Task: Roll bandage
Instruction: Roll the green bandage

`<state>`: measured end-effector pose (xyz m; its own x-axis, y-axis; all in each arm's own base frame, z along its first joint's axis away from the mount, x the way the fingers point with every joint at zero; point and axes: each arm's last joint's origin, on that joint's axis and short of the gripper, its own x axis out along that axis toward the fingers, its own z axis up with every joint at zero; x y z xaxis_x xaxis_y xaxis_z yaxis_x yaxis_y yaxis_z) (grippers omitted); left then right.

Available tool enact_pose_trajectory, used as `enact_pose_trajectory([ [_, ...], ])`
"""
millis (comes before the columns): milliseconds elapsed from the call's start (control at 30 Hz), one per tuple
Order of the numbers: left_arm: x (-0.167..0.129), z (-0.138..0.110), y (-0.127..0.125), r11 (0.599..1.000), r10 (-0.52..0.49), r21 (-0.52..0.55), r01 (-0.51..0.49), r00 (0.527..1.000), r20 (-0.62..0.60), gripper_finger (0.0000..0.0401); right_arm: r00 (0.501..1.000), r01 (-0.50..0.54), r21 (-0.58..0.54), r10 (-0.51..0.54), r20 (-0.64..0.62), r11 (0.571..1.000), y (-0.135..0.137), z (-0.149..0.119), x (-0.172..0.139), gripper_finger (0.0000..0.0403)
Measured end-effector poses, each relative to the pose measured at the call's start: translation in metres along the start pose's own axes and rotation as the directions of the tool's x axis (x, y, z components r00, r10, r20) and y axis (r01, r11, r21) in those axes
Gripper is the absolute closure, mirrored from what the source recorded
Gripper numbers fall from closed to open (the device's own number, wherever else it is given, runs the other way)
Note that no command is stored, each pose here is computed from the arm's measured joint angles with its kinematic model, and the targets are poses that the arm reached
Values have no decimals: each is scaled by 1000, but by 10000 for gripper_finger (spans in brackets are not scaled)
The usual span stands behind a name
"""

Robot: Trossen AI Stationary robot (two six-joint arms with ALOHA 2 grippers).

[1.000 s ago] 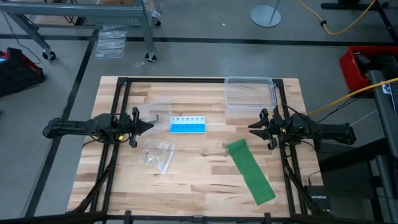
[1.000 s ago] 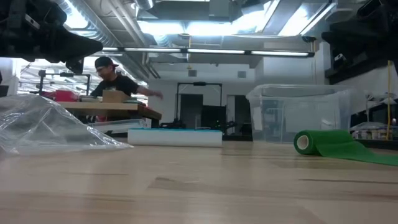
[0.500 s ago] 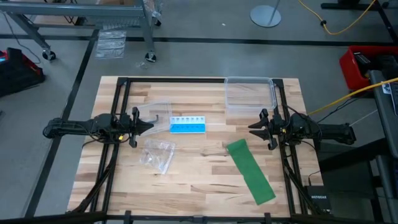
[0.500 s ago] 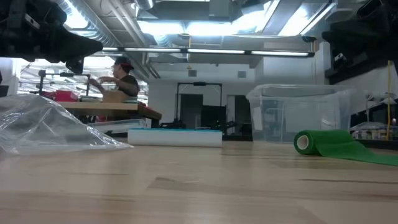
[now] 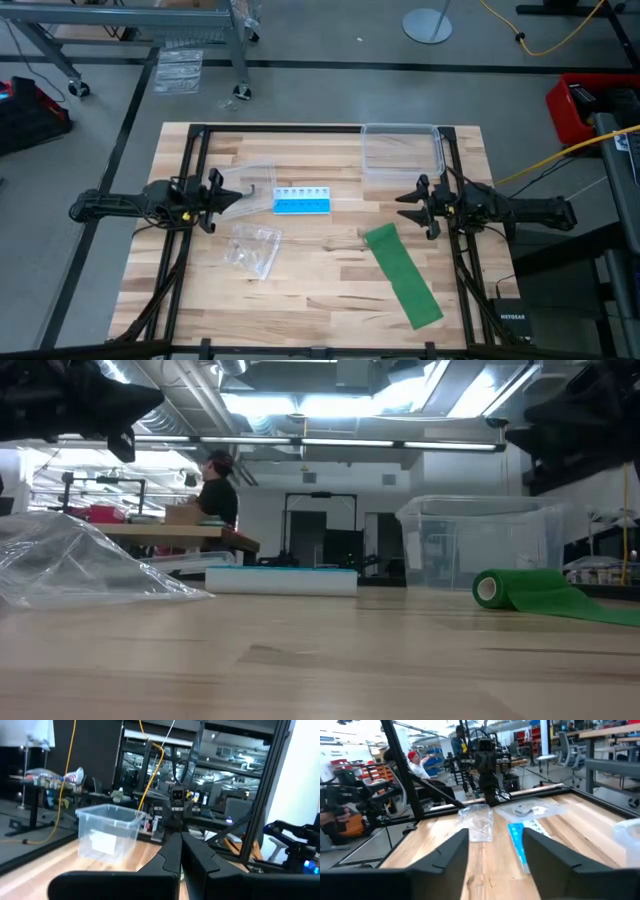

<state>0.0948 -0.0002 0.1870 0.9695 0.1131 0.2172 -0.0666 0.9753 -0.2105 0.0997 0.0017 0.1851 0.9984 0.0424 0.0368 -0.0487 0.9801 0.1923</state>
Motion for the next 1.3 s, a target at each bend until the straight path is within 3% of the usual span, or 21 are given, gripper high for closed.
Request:
enact_pose_trajectory([
  [167, 4, -6, 0, 998, 10, -67, -14, 998, -61, 398, 997, -40, 21, 41, -70, 999, 0, -5, 4, 166],
  [400, 13, -16, 1, 991, 29, -127, -49, 987, -156, 398, 977, -48, 29, 53, -208, 998, -1, -18, 13, 165],
  [600, 22, -16, -1, 990, 23, -136, -41, 992, -128, 398, 926, -29, -37, 13, -378, 999, 0, -10, 21, 165],
  [800, 30, -15, -2, 988, 17, -153, -32, 995, -96, 398, 839, -23, -176, -77, -539, 984, 1, 9, 35, 165],
  [967, 35, -17, -3, 964, 15, -263, -37, 996, -84, 398, 755, -48, -210, -102, -648, 977, 2, 15, 51, 166],
  [1300, 37, -21, -2, 973, 22, -227, -49, 993, -119, 398, 574, -113, -232, -128, -809, 966, -5, -11, 81, 166],
])
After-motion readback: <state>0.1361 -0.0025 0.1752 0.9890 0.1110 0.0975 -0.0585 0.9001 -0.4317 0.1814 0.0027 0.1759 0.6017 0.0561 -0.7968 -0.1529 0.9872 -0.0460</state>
